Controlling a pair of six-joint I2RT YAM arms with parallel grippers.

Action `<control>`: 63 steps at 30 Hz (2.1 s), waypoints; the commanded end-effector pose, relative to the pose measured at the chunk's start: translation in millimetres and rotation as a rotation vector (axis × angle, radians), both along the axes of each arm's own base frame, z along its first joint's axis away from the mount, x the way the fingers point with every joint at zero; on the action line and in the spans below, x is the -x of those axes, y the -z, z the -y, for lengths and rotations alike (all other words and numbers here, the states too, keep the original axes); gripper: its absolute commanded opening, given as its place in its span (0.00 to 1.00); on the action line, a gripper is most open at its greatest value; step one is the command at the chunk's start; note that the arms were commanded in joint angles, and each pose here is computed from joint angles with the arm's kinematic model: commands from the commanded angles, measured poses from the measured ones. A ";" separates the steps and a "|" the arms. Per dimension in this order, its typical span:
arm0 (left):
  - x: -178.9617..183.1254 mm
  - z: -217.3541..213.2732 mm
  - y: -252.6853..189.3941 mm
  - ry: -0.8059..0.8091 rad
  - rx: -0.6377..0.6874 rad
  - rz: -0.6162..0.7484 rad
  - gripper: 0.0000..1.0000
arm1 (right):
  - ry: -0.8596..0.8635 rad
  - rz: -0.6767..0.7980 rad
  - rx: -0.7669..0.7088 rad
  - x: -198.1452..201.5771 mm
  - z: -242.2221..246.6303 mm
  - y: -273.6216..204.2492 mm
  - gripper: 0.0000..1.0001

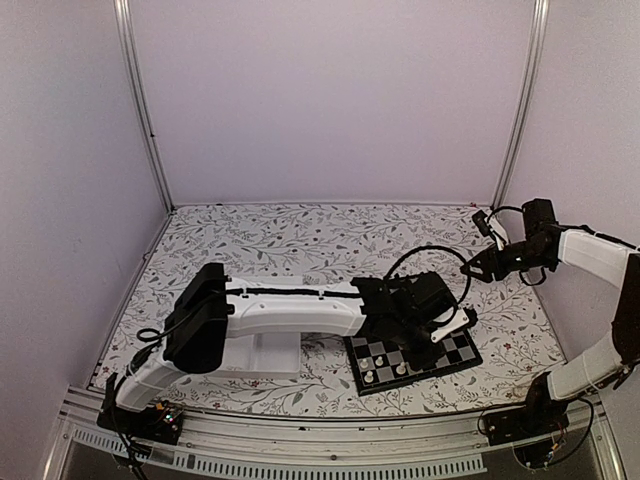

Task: Set up the chess pieces on the board
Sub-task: Place the chess piece on the chessboard, then pick up the chess piece from the storage box.

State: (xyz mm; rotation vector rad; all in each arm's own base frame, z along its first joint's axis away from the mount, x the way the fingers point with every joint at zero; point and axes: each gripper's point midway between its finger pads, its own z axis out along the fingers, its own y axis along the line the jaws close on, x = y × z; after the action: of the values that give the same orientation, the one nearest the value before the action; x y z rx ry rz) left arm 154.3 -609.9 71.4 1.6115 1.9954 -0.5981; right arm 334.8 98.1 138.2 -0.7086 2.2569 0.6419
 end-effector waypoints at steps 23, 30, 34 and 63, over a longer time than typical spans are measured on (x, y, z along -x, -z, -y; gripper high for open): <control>2.8 5.5 19.1 -0.023 -0.018 0.000 0.10 | -0.023 -0.035 -0.033 1.4 -4.7 7.6 0.55; 2.6 6.0 22.5 -0.028 -0.019 -0.004 0.16 | -0.028 -0.042 -0.037 2.1 -5.5 8.4 0.55; 2.4 8.1 18.8 -0.029 -0.006 -0.005 0.20 | -0.030 -0.041 -0.038 2.4 -5.6 7.8 0.55; -122.5 -346.1 -77.5 -1.024 -0.130 0.038 0.28 | -0.228 0.161 -0.055 9.4 -51.8 -77.6 0.49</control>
State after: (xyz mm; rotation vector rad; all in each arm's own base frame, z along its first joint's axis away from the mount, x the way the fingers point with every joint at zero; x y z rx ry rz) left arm 283.3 -319.1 177.8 0.6844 2.3357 -0.0990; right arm 338.5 134.3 215.6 -0.9207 2.0543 0.6691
